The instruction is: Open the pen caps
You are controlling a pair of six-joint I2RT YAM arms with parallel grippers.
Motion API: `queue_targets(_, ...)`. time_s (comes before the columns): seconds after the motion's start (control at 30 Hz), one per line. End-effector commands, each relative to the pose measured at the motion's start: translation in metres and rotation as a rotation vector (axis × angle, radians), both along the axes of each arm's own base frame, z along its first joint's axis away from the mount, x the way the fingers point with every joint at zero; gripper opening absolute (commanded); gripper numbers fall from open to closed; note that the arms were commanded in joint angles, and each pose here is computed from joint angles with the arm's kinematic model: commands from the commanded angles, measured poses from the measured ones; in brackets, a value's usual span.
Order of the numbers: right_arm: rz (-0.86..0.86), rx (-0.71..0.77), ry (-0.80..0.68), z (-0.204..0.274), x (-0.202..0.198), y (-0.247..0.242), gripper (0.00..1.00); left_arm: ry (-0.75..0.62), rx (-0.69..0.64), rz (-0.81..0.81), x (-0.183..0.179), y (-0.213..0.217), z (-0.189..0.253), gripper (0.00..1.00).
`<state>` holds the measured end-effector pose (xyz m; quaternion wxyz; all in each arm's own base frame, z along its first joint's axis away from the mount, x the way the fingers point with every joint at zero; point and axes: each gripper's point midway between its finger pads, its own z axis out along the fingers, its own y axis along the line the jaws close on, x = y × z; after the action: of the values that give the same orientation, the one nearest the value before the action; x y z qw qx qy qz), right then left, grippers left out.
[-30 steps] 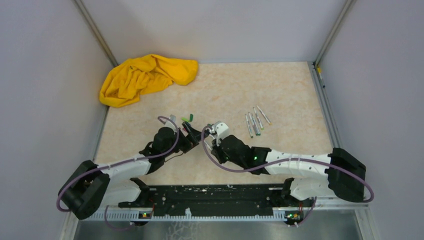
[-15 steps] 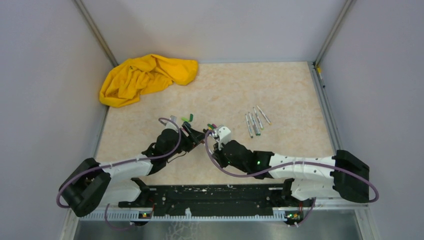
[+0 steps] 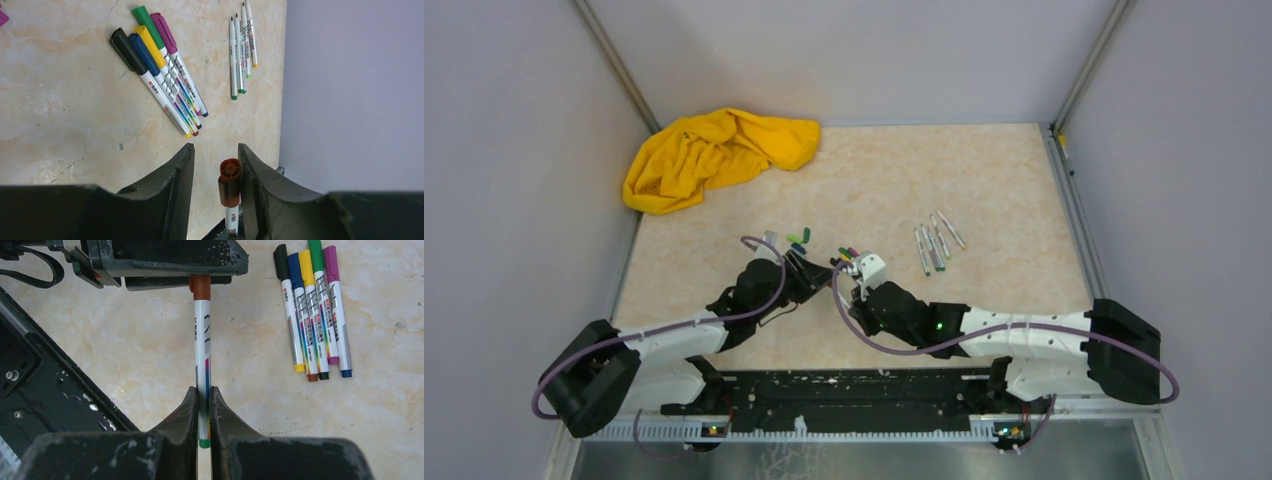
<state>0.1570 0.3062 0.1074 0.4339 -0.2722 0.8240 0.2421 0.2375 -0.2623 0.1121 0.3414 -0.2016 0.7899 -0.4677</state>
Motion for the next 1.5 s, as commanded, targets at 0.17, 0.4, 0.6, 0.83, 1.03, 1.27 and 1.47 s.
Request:
queue_targets(0.17,-0.008,0.045,-0.024,0.014,0.005,0.013,0.00,-0.056,-0.052,-0.023,0.000,-0.011,0.024,0.38)
queue_targets(0.4,-0.009,0.042,-0.025,0.011,0.004,0.012,0.00,-0.055,-0.051,-0.030,-0.004,-0.012,0.022,0.26)
queue_targets(0.6,-0.015,0.050,-0.026,0.012,0.004,0.010,0.00,-0.066,-0.051,-0.038,-0.006,-0.012,0.022,0.00)
queue_targets(0.83,-0.008,0.071,-0.035,0.015,0.005,0.013,0.08,-0.104,-0.055,-0.075,-0.011,-0.018,0.028,0.00)
queue_targets(1.03,0.001,0.070,-0.044,0.021,0.006,0.017,0.20,-0.120,-0.067,-0.112,-0.016,-0.027,0.033,0.00)
queue_targets(1.27,-0.002,0.056,-0.055,0.023,0.009,0.020,0.23,-0.133,-0.081,-0.150,-0.022,-0.035,0.039,0.00)
queue_targets(1.47,-0.009,0.040,-0.069,0.026,0.014,0.023,0.19,-0.143,-0.089,-0.157,-0.025,-0.035,0.044,0.00)
